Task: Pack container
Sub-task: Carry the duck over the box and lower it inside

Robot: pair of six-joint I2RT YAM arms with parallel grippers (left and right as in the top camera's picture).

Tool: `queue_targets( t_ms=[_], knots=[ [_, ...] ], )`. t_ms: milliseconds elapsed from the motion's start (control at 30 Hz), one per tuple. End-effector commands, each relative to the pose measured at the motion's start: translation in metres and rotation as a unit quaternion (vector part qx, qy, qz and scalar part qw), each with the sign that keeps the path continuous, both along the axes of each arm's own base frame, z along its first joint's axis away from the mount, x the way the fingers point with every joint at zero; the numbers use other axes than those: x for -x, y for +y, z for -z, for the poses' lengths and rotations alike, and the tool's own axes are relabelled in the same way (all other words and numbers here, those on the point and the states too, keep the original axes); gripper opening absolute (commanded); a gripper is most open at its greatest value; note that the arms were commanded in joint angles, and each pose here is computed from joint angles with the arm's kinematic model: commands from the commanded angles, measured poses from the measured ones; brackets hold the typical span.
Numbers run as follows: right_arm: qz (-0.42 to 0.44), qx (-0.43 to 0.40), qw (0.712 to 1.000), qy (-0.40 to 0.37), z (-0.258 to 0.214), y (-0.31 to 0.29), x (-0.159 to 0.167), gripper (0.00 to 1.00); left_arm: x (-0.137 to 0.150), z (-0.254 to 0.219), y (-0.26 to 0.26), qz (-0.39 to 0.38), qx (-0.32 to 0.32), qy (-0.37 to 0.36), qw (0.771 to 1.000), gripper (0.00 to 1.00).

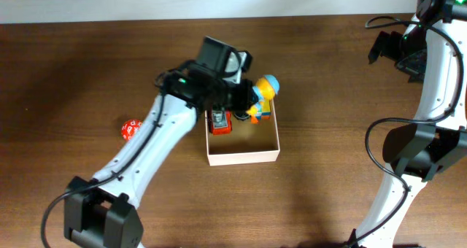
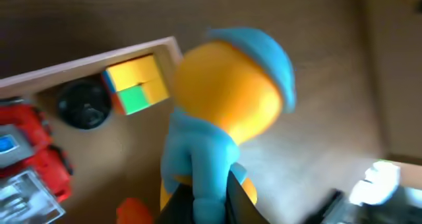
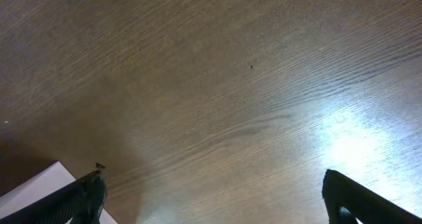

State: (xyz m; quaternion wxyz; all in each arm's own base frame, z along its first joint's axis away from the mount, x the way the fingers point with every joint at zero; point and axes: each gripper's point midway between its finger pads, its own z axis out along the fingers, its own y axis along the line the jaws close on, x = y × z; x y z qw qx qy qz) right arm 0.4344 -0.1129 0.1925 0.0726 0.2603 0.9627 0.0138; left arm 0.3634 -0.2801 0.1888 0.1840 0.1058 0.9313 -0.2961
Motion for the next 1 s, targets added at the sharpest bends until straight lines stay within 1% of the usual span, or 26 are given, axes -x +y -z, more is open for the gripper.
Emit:
queue_targets(
  t_ms=[0,33,67,233,367,433,633,800,967],
  knots=[
    [0.001,-0.003,1.000,-0.002,-0.001,0.002,-0.001,0.99,-0.008,0.002,0.009,-0.044,-0.086,-0.052,0.994,0.12],
    [0.001,-0.003,1.000,-0.002,-0.001,0.002,-0.001,0.99,-0.003,0.007,0.011,-0.050,-0.122,-0.061,0.989,0.12],
    [0.001,-0.003,1.000,-0.002,-0.001,0.002,-0.001,0.99,0.000,0.010,0.013,-0.054,-0.143,-0.066,0.986,0.12],
    [0.001,-0.003,1.000,-0.002,-0.001,0.002,-0.001,0.99,0.009,0.019,0.028,-0.091,-0.212,-0.069,0.971,0.12],
    [0.001,-0.003,1.000,-0.002,-0.001,0.002,-0.001,0.99,0.012,0.024,0.027,-0.091,-0.219,-0.065,0.969,0.12],
    [0.001,-0.003,1.000,-0.002,-0.001,0.002,-0.001,0.99,0.012,0.028,0.029,-0.107,-0.218,-0.055,0.969,0.11],
    [0.001,-0.003,1.000,-0.002,-0.001,0.002,-0.001,0.99,0.010,0.062,0.026,-0.138,-0.224,-0.016,0.965,0.11],
    [0.001,-0.003,1.000,-0.002,-0.001,0.002,-0.001,0.99,0.011,0.087,0.007,-0.118,-0.213,0.006,0.970,0.11],
    [0.001,-0.003,1.000,-0.002,-0.001,0.002,-0.001,0.99,0.019,0.096,-0.004,-0.108,-0.217,0.011,0.970,0.11]
  ],
)
